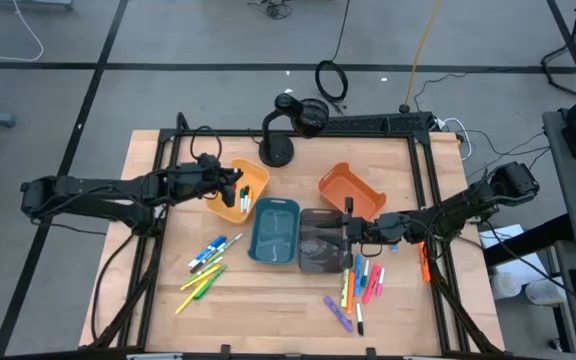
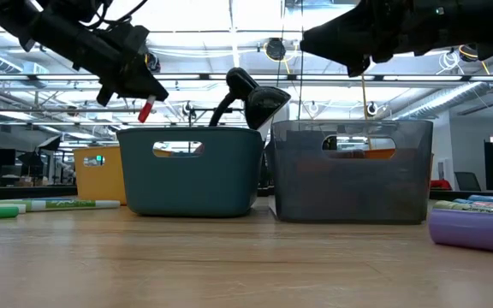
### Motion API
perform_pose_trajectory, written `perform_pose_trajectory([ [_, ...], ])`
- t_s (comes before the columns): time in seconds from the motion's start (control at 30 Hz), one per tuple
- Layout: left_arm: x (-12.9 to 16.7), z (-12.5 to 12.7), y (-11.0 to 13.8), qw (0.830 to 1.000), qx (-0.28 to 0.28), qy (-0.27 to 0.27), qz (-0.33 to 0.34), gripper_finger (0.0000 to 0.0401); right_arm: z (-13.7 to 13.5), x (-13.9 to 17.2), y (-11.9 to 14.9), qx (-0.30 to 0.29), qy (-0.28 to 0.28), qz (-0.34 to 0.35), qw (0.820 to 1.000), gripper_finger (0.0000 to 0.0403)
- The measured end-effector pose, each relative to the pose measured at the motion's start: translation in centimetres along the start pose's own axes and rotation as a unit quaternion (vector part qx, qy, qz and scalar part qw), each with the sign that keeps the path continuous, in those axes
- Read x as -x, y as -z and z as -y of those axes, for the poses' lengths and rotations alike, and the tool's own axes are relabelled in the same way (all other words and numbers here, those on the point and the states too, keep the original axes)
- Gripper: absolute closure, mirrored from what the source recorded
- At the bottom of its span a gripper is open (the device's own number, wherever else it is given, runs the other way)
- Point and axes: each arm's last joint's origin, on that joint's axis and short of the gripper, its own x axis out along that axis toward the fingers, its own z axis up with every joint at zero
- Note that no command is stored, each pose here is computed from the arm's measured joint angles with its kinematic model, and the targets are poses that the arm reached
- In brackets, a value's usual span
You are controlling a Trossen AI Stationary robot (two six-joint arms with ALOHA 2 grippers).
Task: Pick & Place Markers
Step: Put the white and red highlighter into the yellow bin, then put the white and black highlighter into the yellow bin
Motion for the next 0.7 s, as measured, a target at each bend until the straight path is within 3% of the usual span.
perform_pose_trajectory([
  [0.23,0.0,0.0,0.0,1.0,-0.002,0.0,0.0,0.0334,-0.02,0.01,0.02,0.0,0.0,-0.001,1.0,0.0303],
  [0.6,0.0,0.0,0.0,1.0,-0.013,0.0,0.0,0.0252,-0.04,0.01,0.03,-0.003,-0.001,-0.001,1.0,0.0303],
  [0.7,0.0,0.03,-0.06,1.0,-0.027,0.001,0.003,0.0235,-0.18,0.02,0.02,-0.078,-0.023,-0.002,0.997,0.0303],
])
